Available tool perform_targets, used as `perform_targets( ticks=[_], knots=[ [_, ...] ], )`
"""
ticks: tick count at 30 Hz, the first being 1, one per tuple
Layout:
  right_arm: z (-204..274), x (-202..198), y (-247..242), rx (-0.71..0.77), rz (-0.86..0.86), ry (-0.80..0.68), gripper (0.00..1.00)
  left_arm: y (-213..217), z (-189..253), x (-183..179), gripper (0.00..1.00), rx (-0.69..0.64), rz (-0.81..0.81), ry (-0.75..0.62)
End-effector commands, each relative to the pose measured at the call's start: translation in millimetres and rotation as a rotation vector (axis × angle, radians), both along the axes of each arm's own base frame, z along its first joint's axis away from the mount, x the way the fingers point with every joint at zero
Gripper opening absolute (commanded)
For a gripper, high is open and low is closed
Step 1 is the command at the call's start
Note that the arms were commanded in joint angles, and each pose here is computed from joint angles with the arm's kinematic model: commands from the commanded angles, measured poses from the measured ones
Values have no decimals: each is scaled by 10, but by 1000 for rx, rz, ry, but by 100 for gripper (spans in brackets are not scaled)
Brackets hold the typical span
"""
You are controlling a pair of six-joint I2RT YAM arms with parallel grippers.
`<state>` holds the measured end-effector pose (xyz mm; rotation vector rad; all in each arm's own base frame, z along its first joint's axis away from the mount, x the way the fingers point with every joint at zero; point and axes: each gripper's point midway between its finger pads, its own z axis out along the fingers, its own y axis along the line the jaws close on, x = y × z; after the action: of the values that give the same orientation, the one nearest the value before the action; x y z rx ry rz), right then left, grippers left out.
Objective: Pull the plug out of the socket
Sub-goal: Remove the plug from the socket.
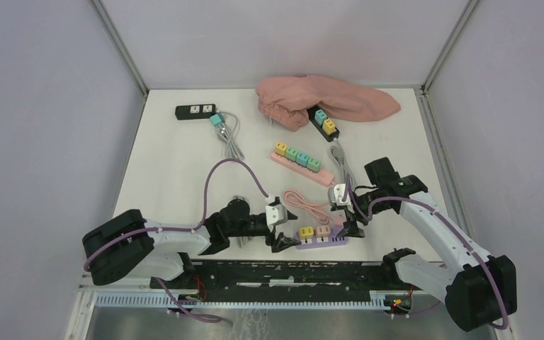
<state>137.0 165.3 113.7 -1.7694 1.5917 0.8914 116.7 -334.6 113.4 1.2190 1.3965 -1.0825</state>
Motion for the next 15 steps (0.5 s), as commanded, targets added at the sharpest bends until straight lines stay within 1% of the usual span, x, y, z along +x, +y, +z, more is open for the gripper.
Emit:
perform_targets(
  ticks=[1,5,10,15],
  knots=[
    [57,140,117,61,-47,-6,81,-200,77,30,81,6,-53,-130],
    [-14,143,165,39,-26,-18,75,-278,-8,64,75,40,-45,-130],
    [-148,116,234,-26,27,-55,73,-349,-148,125,67,81,-22,-116],
    [-245,71,297,-66,75,-71,71,-409,-220,122,64,98,-17,-108]
  ],
)
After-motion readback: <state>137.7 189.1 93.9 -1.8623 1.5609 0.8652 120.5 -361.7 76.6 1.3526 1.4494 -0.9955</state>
